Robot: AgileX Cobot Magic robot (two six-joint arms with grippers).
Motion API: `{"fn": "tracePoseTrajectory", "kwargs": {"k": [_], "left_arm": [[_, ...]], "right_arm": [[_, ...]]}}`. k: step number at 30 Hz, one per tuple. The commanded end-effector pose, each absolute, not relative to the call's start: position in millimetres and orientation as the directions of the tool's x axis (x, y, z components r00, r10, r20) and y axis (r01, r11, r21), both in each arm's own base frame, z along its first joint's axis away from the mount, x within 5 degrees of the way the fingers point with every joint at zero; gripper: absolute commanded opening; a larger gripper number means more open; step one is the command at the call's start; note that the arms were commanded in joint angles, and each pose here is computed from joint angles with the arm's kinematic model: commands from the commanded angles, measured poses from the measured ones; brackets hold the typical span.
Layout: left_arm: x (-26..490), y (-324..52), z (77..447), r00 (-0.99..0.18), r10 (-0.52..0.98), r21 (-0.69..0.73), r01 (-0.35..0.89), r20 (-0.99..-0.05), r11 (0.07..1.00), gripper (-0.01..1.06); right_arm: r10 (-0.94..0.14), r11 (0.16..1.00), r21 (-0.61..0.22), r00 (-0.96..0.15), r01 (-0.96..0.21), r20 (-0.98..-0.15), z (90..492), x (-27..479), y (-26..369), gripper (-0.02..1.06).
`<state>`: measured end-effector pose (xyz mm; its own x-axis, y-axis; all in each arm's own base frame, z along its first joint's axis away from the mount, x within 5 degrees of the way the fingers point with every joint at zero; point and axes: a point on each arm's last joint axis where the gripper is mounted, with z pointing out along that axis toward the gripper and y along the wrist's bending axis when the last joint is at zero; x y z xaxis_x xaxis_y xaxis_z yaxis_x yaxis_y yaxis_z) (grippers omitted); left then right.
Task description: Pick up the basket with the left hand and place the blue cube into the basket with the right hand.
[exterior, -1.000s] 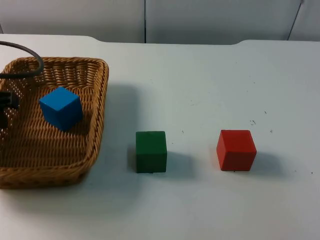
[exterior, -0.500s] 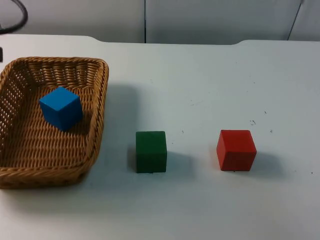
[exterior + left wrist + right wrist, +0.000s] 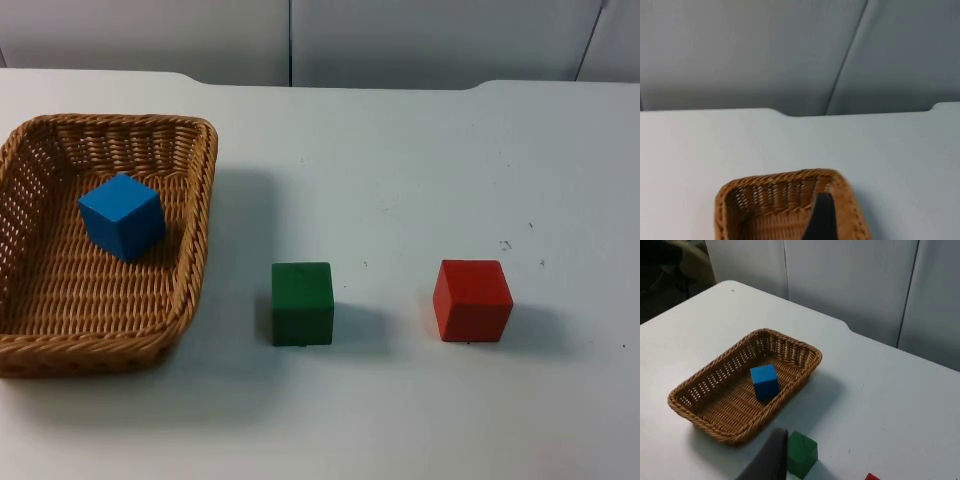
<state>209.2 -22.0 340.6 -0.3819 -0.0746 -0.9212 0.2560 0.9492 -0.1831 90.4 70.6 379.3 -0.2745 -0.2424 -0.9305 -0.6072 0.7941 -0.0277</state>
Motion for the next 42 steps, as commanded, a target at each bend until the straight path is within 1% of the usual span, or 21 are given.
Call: {"fn": "tracePoseTrajectory", "kwargs": {"k": [1, 5, 6, 10, 13, 16, 17, 20, 22, 23, 28, 29, 32, 38, 42], "left_arm": [[187, -28, 349, -0.370, -0.074, -0.200, 0.317, -0.926, 0.927, 0.68], [148, -33, 355, -0.311, -0.066, -0.183, 0.364, -0.948, 0.913, 0.68], [148, -33, 355, -0.311, -0.066, -0.183, 0.364, -0.948, 0.913, 0.68], [117, -36, 343, -0.273, -0.048, -0.154, 0.381, -0.961, 0.911, 0.68], [105, -35, 334, -0.281, -0.054, -0.159, 0.366, -0.958, 0.917, 0.68], [86, -33, 327, -0.308, -0.013, -0.122, 0.341, -0.951, 0.932, 0.68], [86, -33, 327, -0.308, -0.013, -0.122, 0.341, -0.951, 0.932, 0.68], [68, -27, 324, -0.321, 0.020, -0.074, 0.278, -0.947, 0.958, 0.68], [55, -23, 321, -0.332, 0.014, -0.068, 0.232, -0.943, 0.970, 0.68], [55, -23, 321, -0.332, 0.014, -0.068, 0.232, -0.943, 0.970, 0.68], [25, -16, 312, -0.366, -0.001, -0.055, 0.137, -0.931, 0.989, 0.68], [25, -16, 312, -0.366, -0.001, -0.055, 0.137, -0.931, 0.989, 0.68], [6, -10, 306, -0.357, 0.015, -0.009, 0.066, -0.934, 0.998, 0.68], [-11, -7, 300, -0.343, -0.004, -0.014, 0.027, -0.939, 1.000, 0.68], [-13, -3, 293, -0.413, 0.004, 0.010, -0.012, -0.911, 1.000, 0.68]], "right_arm": [[-0.260, 0.786, -0.060, -0.241, -0.616, -0.935, 380, 90, 71, 1.04], [-0.264, 0.784, -0.064, -0.237, -0.617, -0.935, 380, 90, 71, 1.04], [-0.264, 0.784, -0.064, -0.237, -0.617, -0.935, 380, 90, 71, 1.04], [-0.278, 0.774, -0.088, -0.212, -0.627, -0.937, 370, 92, 73, 1.04], [-0.270, 0.769, -0.089, -0.194, -0.633, -0.943, 358, 95, 77, 1.04], [-0.282, 0.762, -0.091, -0.201, -0.641, -0.938, 336, 98, 80, 1.04], [-0.282, 0.762, -0.091, -0.201, -0.641, -0.938, 336, 98, 80, 1.04], [-0.311, 0.758, -0.092, -0.233, -0.646, -0.921, 318, 98, 81, 1.04], [-0.319, 0.757, -0.093, -0.242, -0.646, -0.917, 312, 97, 80, 1.04], [-0.319, 0.757, -0.093, -0.242, -0.646, -0.917, 312, 97, 80, 1.04], [-0.305, 0.759, -0.089, -0.232, -0.645, -0.924, 314, 94, 77, 1.04], [-0.305, 0.759, -0.089, -0.232, -0.645, -0.924, 314, 94, 77, 1.04], [-0.314, 0.759, -0.093, -0.238, -0.644, -0.919, 314, 93, 76, 1.04], [-0.314, 0.759, -0.093, -0.238, -0.644, -0.919, 314, 93, 76, 1.04], [-0.315, 0.759, -0.093, -0.239, -0.644, -0.919, 314, 93, 76, 1.04]]}}
